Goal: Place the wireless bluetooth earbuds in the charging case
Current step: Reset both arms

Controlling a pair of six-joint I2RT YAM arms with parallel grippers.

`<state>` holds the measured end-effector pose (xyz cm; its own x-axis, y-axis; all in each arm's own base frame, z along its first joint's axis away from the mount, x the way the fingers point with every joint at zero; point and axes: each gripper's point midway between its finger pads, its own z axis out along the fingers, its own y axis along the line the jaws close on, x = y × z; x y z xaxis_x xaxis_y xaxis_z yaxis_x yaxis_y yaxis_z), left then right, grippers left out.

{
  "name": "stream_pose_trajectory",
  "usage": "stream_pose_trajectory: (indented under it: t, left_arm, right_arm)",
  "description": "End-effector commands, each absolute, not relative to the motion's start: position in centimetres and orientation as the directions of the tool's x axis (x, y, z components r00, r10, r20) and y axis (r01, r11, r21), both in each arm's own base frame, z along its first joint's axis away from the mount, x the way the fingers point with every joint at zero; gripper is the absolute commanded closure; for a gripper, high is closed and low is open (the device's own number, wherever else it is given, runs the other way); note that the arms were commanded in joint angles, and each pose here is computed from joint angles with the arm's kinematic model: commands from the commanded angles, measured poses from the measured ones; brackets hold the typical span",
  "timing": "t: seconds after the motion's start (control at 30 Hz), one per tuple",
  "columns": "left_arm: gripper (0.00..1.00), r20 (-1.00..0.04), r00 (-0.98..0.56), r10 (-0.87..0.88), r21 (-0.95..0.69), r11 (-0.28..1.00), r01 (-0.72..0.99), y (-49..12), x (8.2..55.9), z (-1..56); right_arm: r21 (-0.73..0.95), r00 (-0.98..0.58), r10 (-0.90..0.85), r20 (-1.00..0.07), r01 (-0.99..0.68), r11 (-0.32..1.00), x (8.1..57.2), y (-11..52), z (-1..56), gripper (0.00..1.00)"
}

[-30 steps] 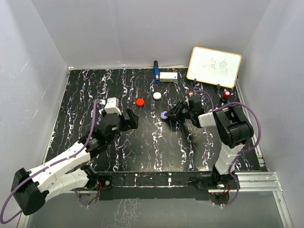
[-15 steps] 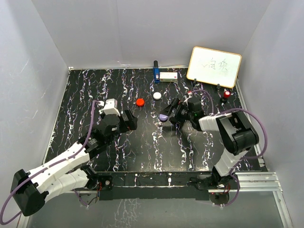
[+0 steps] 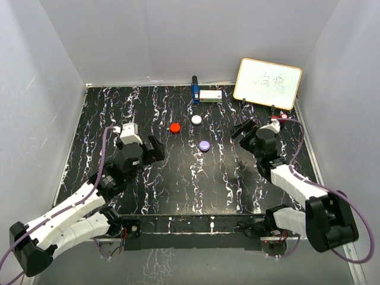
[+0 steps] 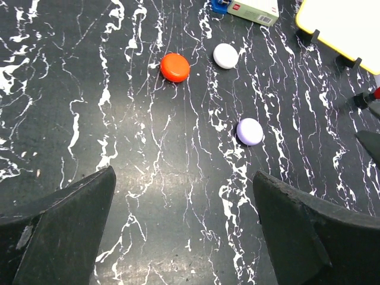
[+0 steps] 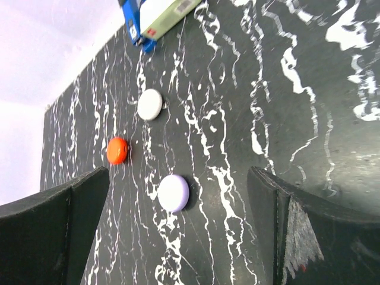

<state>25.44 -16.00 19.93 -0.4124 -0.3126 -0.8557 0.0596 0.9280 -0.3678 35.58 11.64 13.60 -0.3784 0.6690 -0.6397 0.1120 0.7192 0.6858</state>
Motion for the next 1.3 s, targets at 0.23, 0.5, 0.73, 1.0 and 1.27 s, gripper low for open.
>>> stream_pose_trajectory:
  t: [0.23,0.5,0.73,1.0,1.27]
  left_arm:
    - [0.01,-0.870,-0.408,-0.276,-0.343,0.934,0.099,-14.1,23.3,21.1]
    - [0.01,-0.835,-0.440,-0.332,-0.388,0.921,0.041,-12.1,21.1,19.7]
    - [0.01,-0.885,-0.209,-0.416,-0.407,0.909,-0.088,-6.2,20.6,25.7]
    - [0.01,-0.962,-0.022,-0.271,-0.253,0.921,-0.297,-1.5,22.0,31.7]
    - [0.02,-0.957,0.101,-0.274,-0.291,0.873,-0.391,0.9,21.5,34.8]
  right_arm:
    - [0.650,-0.193,0.681,-0.707,0.204,0.732,33.9,7.0,15.3,0.02]
    - [0.656,-0.236,0.675,-0.699,0.166,0.737,34.1,8.1,15.4,0.02]
    - [0.669,-0.254,0.677,-0.691,0.132,0.732,34.0,8.8,16.1,0.02]
    - [0.693,-0.268,0.684,-0.679,0.074,0.717,34.6,9.9,18.1,0.02]
    - [0.681,-0.282,0.663,-0.694,0.044,0.731,35.6,10.6,19.0,0.02]
